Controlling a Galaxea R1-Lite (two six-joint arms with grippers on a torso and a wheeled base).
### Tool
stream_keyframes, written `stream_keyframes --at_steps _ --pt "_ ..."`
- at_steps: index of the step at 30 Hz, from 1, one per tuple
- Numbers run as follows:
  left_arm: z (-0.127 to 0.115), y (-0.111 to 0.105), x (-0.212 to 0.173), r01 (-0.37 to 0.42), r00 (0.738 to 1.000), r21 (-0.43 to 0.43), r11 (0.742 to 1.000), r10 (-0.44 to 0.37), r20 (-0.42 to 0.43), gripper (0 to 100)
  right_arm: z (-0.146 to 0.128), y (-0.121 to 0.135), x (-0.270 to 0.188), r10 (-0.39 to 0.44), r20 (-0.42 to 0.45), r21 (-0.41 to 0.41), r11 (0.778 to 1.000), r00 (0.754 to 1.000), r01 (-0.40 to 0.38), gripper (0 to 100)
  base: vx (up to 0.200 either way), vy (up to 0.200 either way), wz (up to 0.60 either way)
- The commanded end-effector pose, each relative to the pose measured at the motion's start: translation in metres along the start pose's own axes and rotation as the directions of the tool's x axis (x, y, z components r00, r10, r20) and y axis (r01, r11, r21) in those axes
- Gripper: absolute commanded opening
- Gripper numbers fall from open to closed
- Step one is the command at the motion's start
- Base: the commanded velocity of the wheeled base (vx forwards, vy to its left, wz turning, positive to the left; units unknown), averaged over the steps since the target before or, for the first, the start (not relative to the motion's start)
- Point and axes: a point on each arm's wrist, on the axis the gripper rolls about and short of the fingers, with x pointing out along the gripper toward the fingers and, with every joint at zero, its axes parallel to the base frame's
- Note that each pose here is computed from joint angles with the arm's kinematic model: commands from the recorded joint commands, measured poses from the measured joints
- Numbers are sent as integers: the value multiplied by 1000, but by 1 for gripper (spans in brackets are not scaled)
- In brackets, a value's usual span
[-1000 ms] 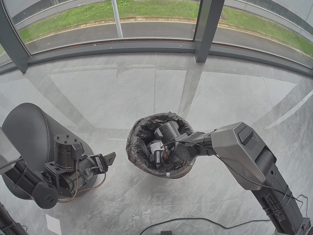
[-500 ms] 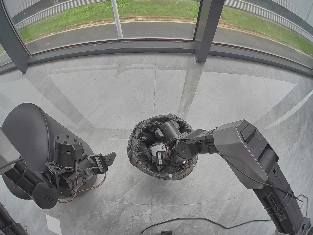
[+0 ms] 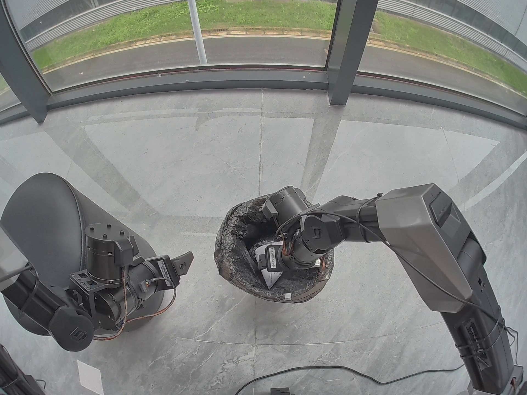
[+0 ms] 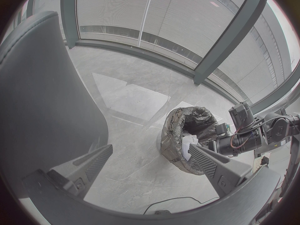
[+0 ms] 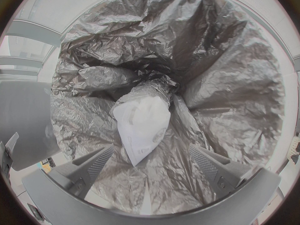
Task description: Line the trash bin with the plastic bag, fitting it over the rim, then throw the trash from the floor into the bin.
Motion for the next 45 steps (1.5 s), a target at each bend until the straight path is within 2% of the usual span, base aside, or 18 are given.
stream_keyframes --at_steps 1,5,12,18,21,24,26,27,29,30,31,32,34,36,38,39,42,45 --pt "3 -1 -4 7 1000 -5 1000 -7 14 100 6 3 -24 -11 17 -6 1000 1000 11 100 0 0 0" --pt "6 -1 -6 13 1000 -8 1000 -13 26 100 8 5 -59 -29 -3 -24 999 1000 29 100 0 0 0" --pt "32 -4 -48 117 974 -27 993 -109 200 100 5 -4 -231 123 -40 -153 980 992 -127 100 0 0 0" --pt "57 3 -111 115 934 145 983 -157 321 100 -73 -50 -369 -58 -279 -311 950 959 -33 100 0 0 0" --pt "60 9 -143 100 925 178 979 -158 345 100 -87 -74 -417 19 -151 -116 993 988 -37 100 0 0 0" --pt "65 18 -194 107 901 228 968 -191 389 100 -107 -115 -481 102 153 40 993 983 -109 100 0 0 0" --pt "61 28 -228 92 903 272 958 -195 383 100 -130 -141 -514 45 359 118 989 932 -93 100 0 0 0" --pt "60 30 -236 89 903 281 956 -196 381 100 -136 -146 -514 15 379 133 989 925 -71 100 0 0 0" --pt "48 45 -270 70 912 331 941 -195 361 100 -172 -169 -513 -173 484 235 970 858 63 100 0 0 0" --pt "48 45 -270 70 912 331 941 -195 361 100 -172 -169 -513 -173 484 235 970 858 63 100 0 0 0" --pt "37 56 -290 54 915 354 933 -188 356 100 -202 -186 -508 -344 547 338 925 763 175 100 0 0 0" --pt "32 61 -299 49 912 355 933 -187 365 100 -220 -194 -505 -429 565 389 892 705 231 100 0 0 0" --pt "24 68 -312 38 906 352 935 -181 383 100 -258 -205 -497 -532 582 458 839 614 293 100 0 0 0" --pt "20 71 -316 11 906 342 940 -153 394 100 -285 -208 -489 -582 590 492 809 559 322 100 0 0 0" --pt "9 73 -324 -86 903 324 942 -64 425 100 -334 -204 -473 -671 614 561 741 415 369 100 0 0 0" --pt "4 74 -325 -122 900 318 940 -30 435 100 -349 -201 -466 -677 640 575 736 365 357 100 0 0 0" --pt "-17 76 -332 -248 877 334 909 64 476 100 -393 -190 -440 -602 774 537 789 198 299 100 0 0 0" --pt "-31 77 -336 -314 849 340 887 102 518 100 -392 -191 -428 -620 754 550 776 217 309 100 0 0 0"
